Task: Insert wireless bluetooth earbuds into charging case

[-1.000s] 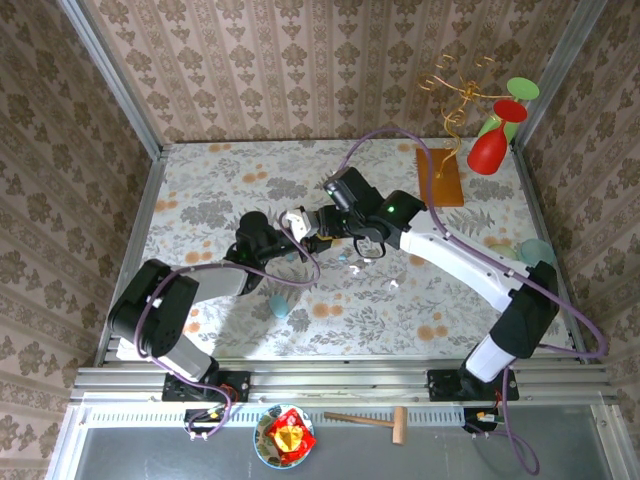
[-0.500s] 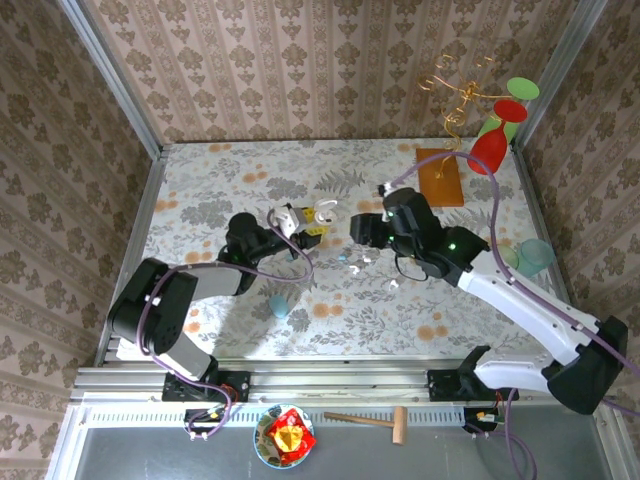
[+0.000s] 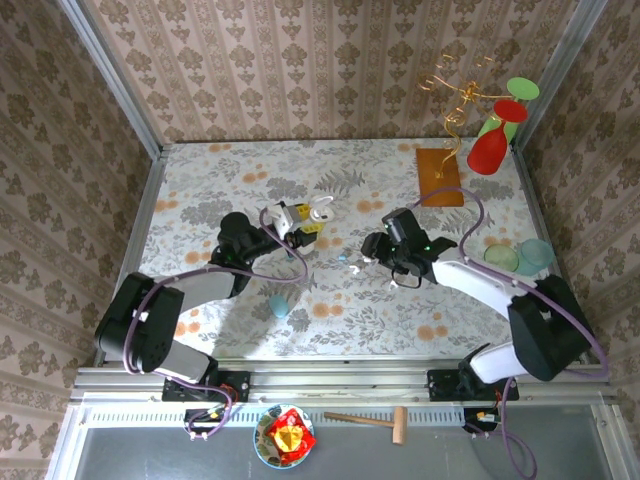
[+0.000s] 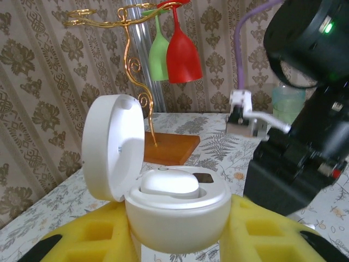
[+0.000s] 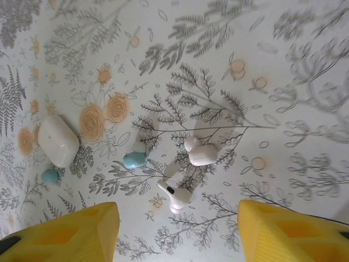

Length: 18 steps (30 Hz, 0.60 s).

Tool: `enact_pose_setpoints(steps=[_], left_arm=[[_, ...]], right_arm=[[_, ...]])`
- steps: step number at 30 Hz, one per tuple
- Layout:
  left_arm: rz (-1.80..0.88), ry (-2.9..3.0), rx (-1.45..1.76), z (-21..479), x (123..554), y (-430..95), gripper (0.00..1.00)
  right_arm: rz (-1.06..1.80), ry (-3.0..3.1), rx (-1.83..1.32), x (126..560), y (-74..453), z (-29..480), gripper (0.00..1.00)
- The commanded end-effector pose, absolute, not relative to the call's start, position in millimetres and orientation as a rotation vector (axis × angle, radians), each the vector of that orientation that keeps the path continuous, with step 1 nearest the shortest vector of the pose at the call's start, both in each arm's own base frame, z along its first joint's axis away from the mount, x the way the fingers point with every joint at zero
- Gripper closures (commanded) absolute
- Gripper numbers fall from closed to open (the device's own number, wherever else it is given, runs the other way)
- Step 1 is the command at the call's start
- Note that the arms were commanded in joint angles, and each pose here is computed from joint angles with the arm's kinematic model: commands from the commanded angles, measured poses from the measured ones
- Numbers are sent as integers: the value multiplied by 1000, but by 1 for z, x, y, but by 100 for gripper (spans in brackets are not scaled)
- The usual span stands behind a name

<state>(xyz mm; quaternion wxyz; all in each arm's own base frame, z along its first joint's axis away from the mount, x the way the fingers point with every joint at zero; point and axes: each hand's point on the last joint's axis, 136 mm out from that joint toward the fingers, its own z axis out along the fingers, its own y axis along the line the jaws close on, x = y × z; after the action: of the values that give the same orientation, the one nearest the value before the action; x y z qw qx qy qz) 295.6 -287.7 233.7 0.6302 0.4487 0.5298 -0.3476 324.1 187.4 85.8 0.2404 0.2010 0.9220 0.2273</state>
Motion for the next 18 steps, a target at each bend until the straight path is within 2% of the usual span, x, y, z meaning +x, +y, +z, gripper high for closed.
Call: enact_pose_setpoints(steps=[1, 9, 18], left_arm=[[-774, 1167, 1047, 246, 290, -288, 84], [-762, 1169, 1052, 247, 290, -288, 84], [-757, 1168, 1055, 246, 289, -288, 84]], right_arm=[[787, 2462, 668, 337, 206, 82, 42], [829, 2518, 745, 345, 220, 49, 48], [735, 2544, 756, 351, 208, 33, 50]])
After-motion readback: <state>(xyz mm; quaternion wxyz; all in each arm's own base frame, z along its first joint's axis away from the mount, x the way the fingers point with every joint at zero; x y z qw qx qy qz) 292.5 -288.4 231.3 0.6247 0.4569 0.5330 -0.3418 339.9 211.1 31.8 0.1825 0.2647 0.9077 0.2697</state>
